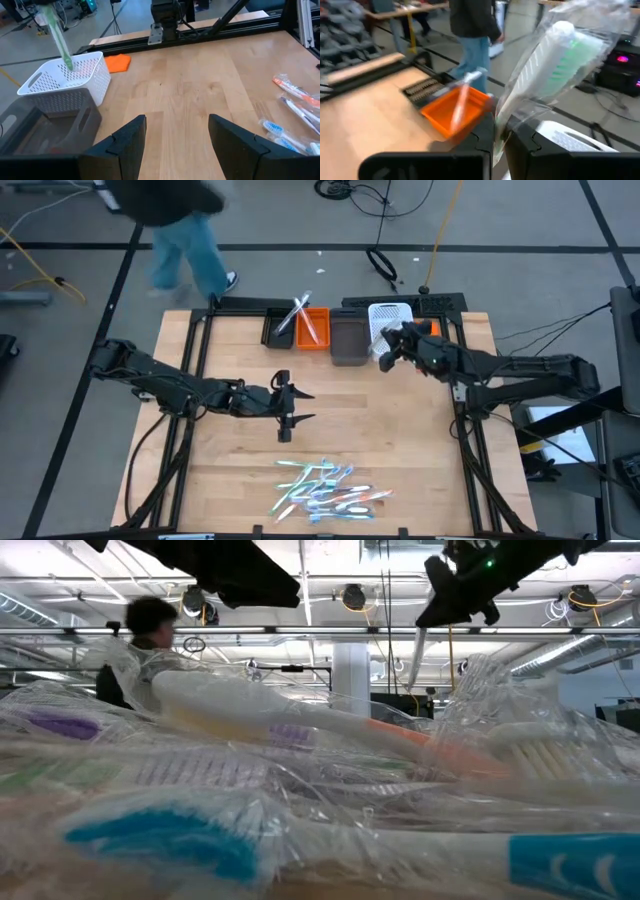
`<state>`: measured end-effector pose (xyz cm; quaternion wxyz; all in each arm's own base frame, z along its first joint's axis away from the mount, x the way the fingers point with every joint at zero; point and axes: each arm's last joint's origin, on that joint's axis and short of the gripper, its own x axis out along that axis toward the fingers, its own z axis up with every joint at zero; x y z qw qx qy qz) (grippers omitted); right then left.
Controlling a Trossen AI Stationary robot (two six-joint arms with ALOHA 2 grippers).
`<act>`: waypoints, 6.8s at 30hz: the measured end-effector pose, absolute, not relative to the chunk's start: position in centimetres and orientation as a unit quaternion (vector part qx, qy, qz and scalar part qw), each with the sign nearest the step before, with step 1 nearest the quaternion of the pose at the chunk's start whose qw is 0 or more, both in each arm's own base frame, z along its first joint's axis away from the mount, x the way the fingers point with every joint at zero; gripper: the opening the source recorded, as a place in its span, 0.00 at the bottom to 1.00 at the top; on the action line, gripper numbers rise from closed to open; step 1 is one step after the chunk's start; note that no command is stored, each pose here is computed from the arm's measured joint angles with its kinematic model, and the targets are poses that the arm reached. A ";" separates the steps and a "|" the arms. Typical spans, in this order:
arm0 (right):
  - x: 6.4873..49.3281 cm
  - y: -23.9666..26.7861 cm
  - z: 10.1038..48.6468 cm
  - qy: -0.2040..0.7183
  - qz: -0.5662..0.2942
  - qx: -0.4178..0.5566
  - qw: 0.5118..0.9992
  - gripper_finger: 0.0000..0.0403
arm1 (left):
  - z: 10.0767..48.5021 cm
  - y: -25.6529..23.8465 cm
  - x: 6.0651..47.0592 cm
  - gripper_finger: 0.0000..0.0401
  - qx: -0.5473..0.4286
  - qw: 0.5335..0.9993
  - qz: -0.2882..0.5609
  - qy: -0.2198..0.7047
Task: Pick & Place Toothbrushes
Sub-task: Put the green toothbrush into the white bin
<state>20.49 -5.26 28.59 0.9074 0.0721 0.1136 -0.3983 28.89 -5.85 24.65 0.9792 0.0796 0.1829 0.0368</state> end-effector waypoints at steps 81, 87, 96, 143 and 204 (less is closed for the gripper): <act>21.2 -15.9 25.1 0.472 -0.431 0.151 0.754 0.36 | 22.0 -6.3 29.8 0.54 0.037 0.970 0.044 0.235; 22.2 -15.1 25.3 0.453 -0.364 0.179 0.794 0.35 | 21.5 -6.3 29.6 0.54 0.030 0.964 0.048 0.260; 24.8 -12.1 25.7 0.426 -0.267 0.173 0.847 0.35 | 21.1 -6.7 29.3 0.54 -0.012 0.956 -0.024 0.291; 28.9 0.0 22.9 0.279 -0.112 0.079 0.950 0.35 | 13.9 -13.2 28.5 0.54 -0.054 0.882 -0.137 0.448; 29.8 1.0 24.6 0.188 -0.057 0.067 0.978 0.35 | 24.7 -8.3 27.6 0.04 0.005 0.971 0.175 0.161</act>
